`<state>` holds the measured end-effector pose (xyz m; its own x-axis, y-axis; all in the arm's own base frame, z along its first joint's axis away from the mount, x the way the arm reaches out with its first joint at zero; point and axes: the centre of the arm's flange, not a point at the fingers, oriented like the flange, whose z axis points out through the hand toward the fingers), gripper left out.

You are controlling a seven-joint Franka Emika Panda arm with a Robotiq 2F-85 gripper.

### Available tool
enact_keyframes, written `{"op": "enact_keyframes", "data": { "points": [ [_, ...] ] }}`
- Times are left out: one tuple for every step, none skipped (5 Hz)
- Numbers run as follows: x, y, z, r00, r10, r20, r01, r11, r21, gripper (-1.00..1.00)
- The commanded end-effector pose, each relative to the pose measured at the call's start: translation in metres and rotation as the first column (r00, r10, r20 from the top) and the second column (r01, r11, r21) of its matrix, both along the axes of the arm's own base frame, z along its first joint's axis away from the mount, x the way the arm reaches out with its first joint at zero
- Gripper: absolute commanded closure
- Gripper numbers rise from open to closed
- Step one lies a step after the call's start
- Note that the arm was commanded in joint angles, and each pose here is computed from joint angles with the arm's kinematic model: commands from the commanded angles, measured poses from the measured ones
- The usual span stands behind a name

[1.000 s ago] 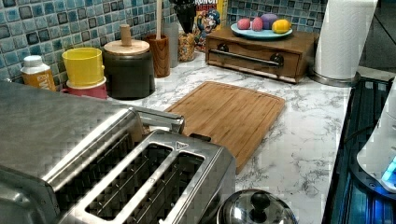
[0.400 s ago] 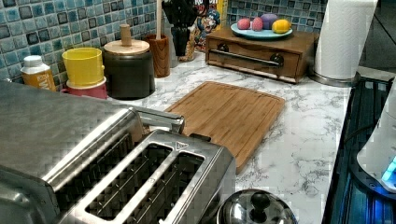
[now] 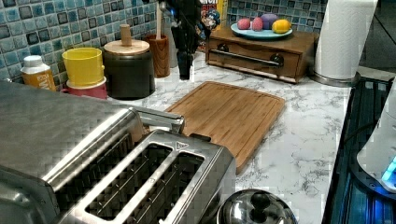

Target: Close the oven.

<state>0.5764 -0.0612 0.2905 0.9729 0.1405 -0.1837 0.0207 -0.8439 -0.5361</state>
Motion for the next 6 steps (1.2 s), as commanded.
{"op": "enact_keyframes", "data": {
  "points": [
    [0.055, 0.066, 0.055, 0.940, 0.038, 0.340, -0.096, 0.983, 0.156, 1.00],
    [0.064, 0.068, 0.024, 0.924, 0.009, 0.381, -0.053, 0.993, 0.104, 1.00],
    [0.071, 0.058, 0.001, 0.923, -0.009, 0.386, -0.020, 0.997, 0.073, 1.00],
    [0.087, 0.061, -0.021, 0.932, 0.030, 0.360, -0.050, 0.998, 0.047, 1.00],
    [0.097, 0.068, -0.035, 0.945, 0.054, 0.324, -0.083, 0.994, 0.075, 1.00],
    [0.095, 0.078, -0.020, 0.938, 0.039, 0.344, -0.092, 0.986, 0.139, 1.00]
  ]
}}
